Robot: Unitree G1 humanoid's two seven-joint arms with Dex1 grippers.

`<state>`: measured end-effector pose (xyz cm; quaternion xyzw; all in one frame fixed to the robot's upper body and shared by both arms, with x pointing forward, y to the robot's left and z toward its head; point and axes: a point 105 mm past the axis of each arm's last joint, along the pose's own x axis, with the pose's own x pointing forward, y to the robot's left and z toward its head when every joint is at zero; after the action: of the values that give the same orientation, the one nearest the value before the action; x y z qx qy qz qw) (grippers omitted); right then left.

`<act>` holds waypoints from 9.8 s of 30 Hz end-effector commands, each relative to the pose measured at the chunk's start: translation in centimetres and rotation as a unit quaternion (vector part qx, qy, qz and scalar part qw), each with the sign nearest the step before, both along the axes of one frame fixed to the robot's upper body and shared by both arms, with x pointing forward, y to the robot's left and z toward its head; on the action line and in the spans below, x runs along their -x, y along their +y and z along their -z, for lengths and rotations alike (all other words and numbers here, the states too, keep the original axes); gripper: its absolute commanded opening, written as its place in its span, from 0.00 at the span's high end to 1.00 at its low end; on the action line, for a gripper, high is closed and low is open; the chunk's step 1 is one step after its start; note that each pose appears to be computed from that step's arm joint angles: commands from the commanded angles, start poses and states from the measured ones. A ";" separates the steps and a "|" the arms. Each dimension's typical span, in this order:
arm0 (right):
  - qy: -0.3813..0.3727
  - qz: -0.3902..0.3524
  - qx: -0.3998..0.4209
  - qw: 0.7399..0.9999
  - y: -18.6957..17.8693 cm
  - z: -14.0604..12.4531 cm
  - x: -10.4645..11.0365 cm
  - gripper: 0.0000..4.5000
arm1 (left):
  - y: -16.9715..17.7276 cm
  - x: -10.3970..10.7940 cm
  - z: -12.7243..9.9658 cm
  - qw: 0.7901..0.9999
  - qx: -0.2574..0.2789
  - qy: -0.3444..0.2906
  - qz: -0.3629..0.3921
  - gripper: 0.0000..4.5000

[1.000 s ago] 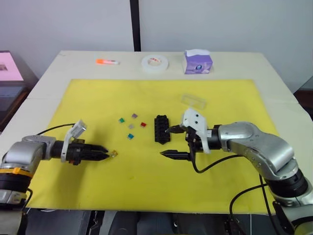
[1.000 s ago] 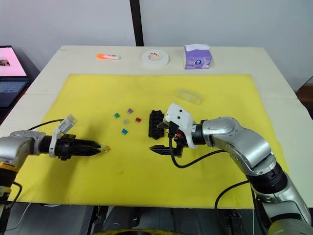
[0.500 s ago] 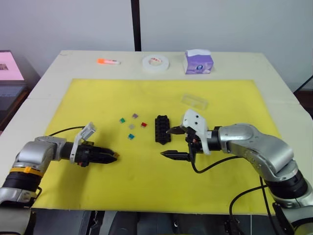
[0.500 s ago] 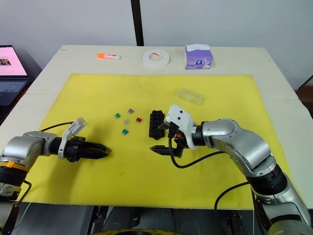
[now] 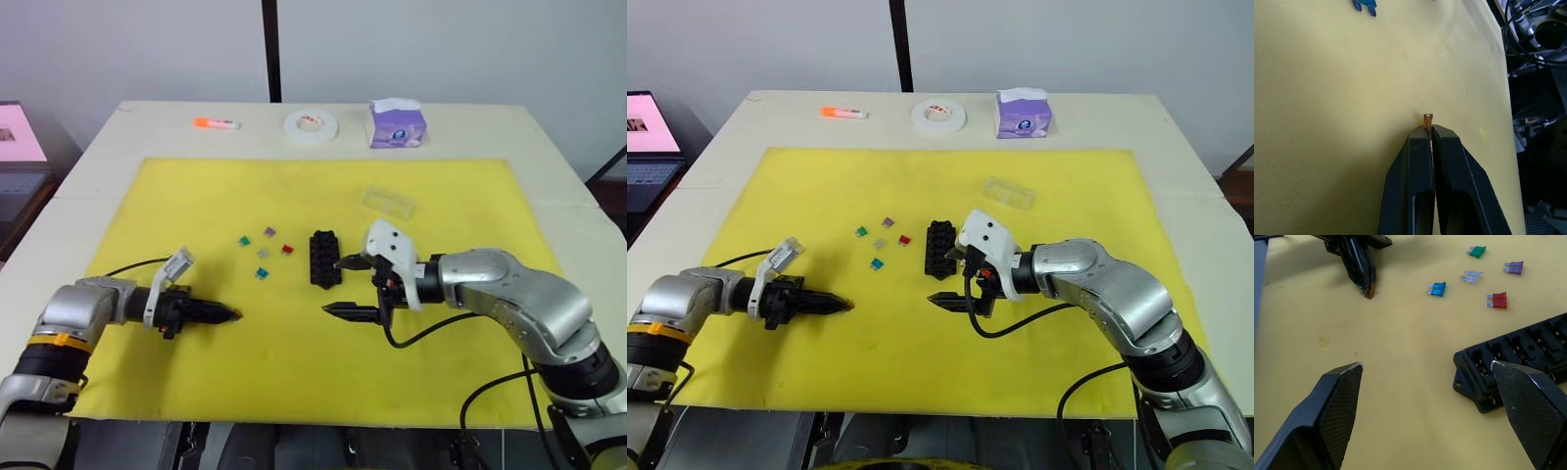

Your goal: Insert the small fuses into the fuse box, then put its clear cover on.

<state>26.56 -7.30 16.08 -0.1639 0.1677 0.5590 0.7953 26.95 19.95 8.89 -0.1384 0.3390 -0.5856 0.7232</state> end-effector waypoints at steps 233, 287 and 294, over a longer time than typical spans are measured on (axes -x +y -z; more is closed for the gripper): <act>-0.123 -0.170 0.063 0.976 0.6 0.8 -4.9 1.00 | -8.2 -1.0 -7.5 0.917 -0.058 -0.387 0.082 0.07; -0.132 -0.160 0.146 0.967 1.4 -0.4 -5.0 1.00 | -8.0 -0.7 -6.3 0.926 -0.045 -0.369 0.062 0.07; -0.122 -0.160 0.143 0.969 1.4 -0.1 -4.9 1.00 | -8.0 -0.7 -6.3 0.927 -0.044 -0.368 0.057 0.07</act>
<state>31.67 -6.15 15.63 -0.3598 0.1297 0.6223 0.6830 27.70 11.97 14.07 0.1349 0.1054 -0.6203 0.7655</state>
